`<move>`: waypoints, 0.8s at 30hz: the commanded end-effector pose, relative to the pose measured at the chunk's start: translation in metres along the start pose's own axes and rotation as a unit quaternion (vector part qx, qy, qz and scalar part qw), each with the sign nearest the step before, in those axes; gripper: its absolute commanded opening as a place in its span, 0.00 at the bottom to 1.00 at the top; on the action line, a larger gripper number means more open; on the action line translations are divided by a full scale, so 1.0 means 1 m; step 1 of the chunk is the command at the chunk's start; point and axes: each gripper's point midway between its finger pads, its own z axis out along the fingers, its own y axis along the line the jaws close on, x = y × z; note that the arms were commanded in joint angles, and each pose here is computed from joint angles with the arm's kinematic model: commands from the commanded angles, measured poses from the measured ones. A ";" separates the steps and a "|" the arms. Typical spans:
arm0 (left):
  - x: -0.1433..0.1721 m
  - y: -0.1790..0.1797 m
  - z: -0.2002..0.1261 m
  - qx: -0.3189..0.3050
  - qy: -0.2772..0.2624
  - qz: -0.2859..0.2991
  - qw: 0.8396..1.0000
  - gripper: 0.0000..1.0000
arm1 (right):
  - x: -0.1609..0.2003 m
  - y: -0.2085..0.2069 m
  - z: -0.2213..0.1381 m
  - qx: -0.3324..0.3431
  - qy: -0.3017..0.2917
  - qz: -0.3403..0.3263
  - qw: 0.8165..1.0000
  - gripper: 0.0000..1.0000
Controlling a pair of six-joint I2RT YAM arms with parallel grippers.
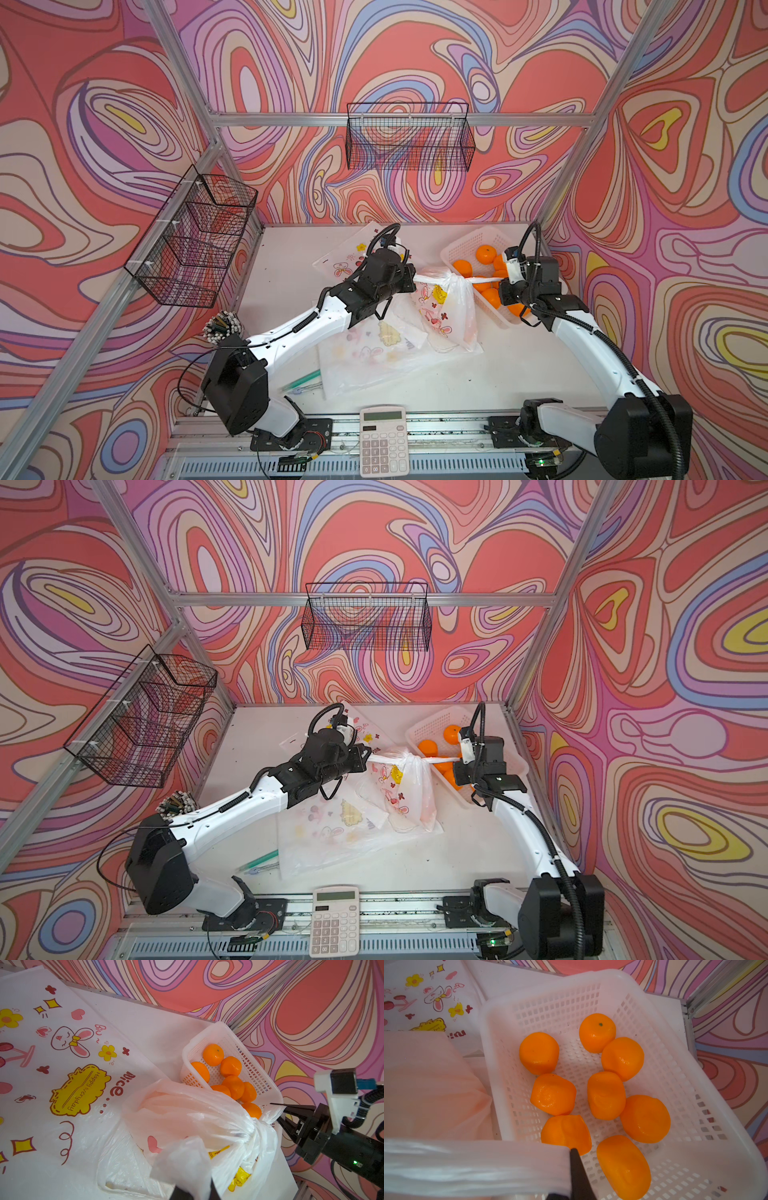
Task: Place the oranges into plastic bags & tie knots
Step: Place the plastic bag inside the plastic bag.
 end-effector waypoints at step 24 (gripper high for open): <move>0.017 0.139 -0.042 -0.104 0.139 0.224 0.959 0.69 | -0.062 0.024 -0.102 -0.081 -0.159 0.039 0.983 0.86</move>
